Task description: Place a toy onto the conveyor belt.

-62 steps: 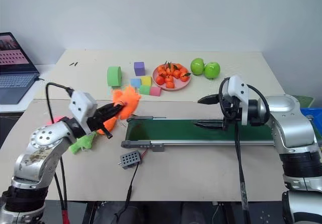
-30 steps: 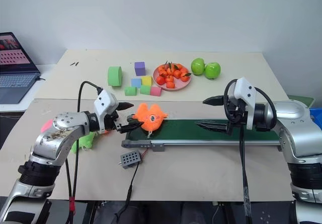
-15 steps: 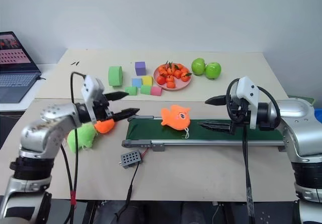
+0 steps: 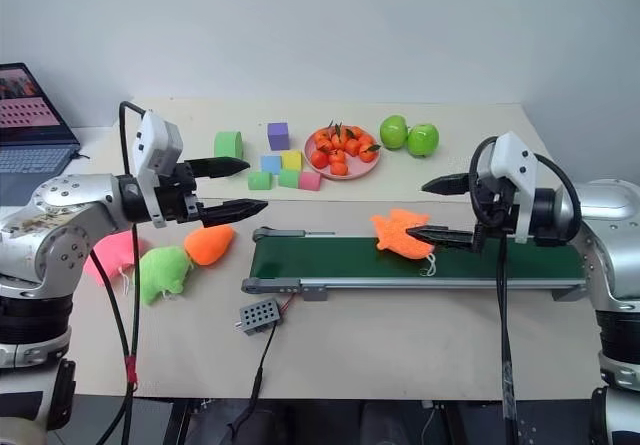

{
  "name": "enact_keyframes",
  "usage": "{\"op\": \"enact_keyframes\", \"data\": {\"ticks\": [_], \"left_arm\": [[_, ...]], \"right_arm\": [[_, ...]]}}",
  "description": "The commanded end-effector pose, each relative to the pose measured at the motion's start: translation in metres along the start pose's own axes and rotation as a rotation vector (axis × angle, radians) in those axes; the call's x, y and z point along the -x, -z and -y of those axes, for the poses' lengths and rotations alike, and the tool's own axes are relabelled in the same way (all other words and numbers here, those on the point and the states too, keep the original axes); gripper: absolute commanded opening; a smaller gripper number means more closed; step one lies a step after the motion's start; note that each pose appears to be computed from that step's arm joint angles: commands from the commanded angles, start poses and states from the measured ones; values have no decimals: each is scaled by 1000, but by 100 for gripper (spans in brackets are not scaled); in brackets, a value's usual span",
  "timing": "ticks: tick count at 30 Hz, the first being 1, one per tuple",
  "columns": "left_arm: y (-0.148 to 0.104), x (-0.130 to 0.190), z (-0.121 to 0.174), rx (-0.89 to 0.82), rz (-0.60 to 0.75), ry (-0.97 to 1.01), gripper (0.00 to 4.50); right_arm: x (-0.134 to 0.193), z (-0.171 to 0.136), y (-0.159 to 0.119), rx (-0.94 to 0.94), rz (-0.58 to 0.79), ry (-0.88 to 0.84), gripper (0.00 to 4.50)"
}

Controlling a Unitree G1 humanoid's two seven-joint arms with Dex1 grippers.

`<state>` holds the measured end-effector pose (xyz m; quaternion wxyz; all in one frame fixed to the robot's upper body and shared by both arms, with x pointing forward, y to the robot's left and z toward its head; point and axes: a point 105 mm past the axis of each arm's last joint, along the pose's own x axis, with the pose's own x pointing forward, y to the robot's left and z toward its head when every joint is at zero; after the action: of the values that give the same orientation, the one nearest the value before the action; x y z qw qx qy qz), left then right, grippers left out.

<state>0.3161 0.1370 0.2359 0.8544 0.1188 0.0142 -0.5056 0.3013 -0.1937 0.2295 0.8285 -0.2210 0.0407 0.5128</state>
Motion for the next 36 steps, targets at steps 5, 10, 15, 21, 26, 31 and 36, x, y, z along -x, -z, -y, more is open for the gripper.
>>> {"op": "enact_keyframes", "data": {"ticks": [5, 10, 15, 21, 26, 31, 36], "left_arm": [[-6, 4, 6, -48, 18, 2, 442], [-11, -2, 3, -54, 43, -8, 442], [-16, -7, 1, -62, 66, -20, 442], [-27, -10, -4, -72, 97, -29, 442], [-30, -13, -7, -82, 104, -29, 442], [-32, -15, -9, -91, 110, -28, 442], [-30, -15, -8, -96, 104, -23, 442]], "right_arm": [[8, 4, -19, 19, 79, 52, 450], [5, 6, -23, 25, 94, 44, 450], [5, 7, -26, 31, 99, 41, 450], [6, 7, -27, 35, 96, 45, 450], [6, 7, -28, 38, 95, 50, 450], [6, 7, -28, 41, 95, 57, 450], [6, 8, -29, 42, 95, 60, 450]]}}
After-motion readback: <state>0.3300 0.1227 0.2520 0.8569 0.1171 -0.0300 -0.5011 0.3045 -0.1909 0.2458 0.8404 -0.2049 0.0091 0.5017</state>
